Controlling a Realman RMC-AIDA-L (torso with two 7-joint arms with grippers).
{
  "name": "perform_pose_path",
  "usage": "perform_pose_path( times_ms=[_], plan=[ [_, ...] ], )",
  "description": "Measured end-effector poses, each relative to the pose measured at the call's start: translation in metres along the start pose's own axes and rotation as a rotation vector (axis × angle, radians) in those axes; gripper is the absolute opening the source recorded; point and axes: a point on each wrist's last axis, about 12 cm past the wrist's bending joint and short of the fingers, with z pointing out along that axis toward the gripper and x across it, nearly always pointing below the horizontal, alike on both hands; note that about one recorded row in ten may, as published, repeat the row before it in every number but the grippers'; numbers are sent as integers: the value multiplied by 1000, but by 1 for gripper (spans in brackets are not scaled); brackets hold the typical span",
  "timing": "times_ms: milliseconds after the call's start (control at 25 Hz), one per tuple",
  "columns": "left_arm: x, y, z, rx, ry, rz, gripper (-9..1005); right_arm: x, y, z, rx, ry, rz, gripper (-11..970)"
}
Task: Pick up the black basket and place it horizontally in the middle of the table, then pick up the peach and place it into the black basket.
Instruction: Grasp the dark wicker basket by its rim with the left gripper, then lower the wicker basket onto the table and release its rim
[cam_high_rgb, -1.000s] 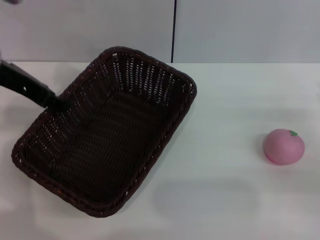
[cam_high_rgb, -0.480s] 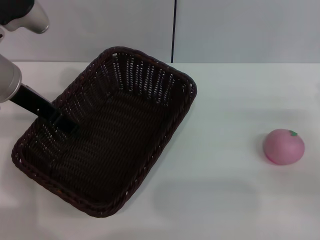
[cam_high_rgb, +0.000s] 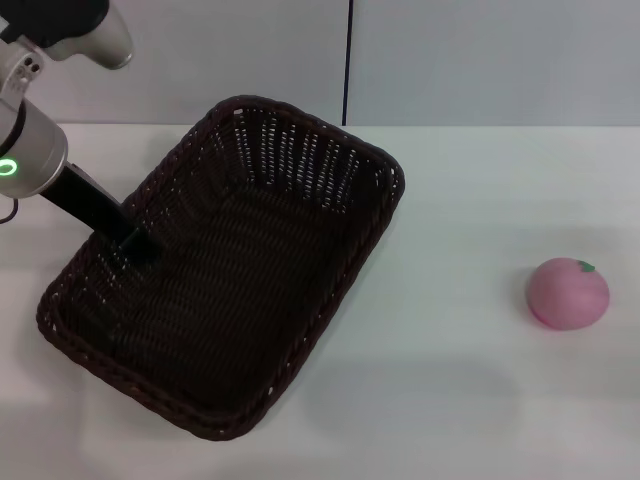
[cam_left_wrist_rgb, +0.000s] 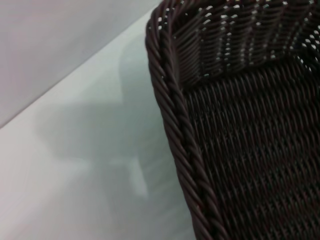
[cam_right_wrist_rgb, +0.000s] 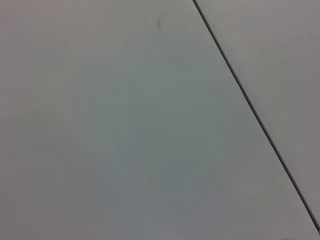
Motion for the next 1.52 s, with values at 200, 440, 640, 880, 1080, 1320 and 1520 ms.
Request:
perform_pose_path(
  times_ms=[200, 440, 640, 880, 1080, 1320, 1520],
  plan=[
    [-2, -5, 4, -14, 13, 97, 603, -1, 0, 0, 0, -2, -2, 672],
    [-7, -3, 5, -31, -3, 117, 311, -1, -1, 1, -1, -4, -5, 672],
    [-21, -4, 0, -63, 8, 269, 270, -1, 0, 3, -5, -8, -2, 672],
    [-42, -13, -9, -152, -38, 606, 271, -1, 0, -3, 2, -12, 3, 673],
    [-63, -20, -19, -189, -92, 826, 270, -1, 0, -11, 11, -10, 16, 673],
    [-84, -35, -19, -168, -117, 1052, 257, 0, -1, -20, 29, -8, 31, 672],
    [-86, -46, 1, -113, -41, 1119, 230, 1, 0, -21, 28, -9, 35, 673]
  ],
)
